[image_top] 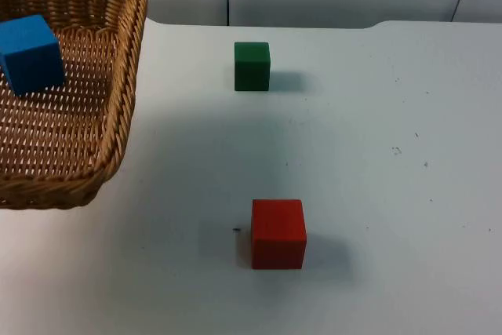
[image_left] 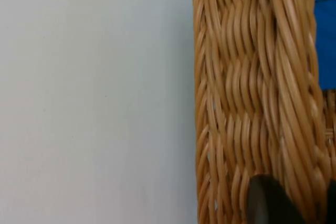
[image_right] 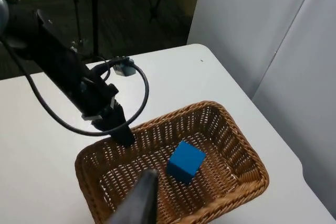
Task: Pick up the basket with the left hand and place the blue cube into the basket with the right hand.
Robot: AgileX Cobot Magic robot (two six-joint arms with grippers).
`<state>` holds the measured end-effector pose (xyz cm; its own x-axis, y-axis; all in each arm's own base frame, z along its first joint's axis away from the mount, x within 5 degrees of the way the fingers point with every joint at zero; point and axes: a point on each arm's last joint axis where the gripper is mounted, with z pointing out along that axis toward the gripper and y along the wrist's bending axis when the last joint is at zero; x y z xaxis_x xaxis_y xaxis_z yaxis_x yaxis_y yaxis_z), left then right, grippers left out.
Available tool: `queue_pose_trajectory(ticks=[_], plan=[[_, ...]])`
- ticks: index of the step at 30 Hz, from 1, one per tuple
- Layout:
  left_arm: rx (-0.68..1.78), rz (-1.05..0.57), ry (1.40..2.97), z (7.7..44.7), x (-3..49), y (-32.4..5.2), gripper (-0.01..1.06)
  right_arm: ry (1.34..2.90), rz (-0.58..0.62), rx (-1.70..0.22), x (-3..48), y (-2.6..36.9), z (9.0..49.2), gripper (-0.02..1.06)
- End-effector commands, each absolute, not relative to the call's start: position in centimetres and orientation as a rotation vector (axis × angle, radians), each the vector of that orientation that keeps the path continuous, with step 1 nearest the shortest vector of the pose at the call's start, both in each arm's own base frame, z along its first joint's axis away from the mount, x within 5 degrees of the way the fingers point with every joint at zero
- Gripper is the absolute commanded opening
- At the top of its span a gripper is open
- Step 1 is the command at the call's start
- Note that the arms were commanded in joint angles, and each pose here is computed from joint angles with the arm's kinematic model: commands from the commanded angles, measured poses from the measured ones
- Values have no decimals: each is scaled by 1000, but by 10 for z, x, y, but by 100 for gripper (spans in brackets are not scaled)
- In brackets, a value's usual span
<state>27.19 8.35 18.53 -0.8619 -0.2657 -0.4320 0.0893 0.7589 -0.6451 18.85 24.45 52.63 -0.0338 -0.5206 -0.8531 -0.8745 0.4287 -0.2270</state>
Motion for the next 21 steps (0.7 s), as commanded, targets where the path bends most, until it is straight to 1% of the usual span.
queue_pose_trajectory(ticks=[1, 2, 6, 8, 12, 21], plan=[[-101, -907, 2427, 187, 282, 72, 0, 1676, 454, -1241, 182, 240, 531, 96], [-101, -907, 2427, 187, 282, 72, 0, 1676, 454, -1241, 182, 240, 531, 96], [-78, -746, 2458, 181, 295, 58, 0, 1693, 449, -1256, 181, 239, 530, 96], [-92, -731, 2460, 178, 297, 58, 0, 1699, 446, -1263, 180, 238, 529, 96], [-139, -743, 2494, 160, 303, 62, 0, 1725, 439, -1287, 179, 237, 527, 96], [-113, -779, 2553, 132, 310, 64, 0, 1731, 437, -1295, 179, 236, 526, 96]])
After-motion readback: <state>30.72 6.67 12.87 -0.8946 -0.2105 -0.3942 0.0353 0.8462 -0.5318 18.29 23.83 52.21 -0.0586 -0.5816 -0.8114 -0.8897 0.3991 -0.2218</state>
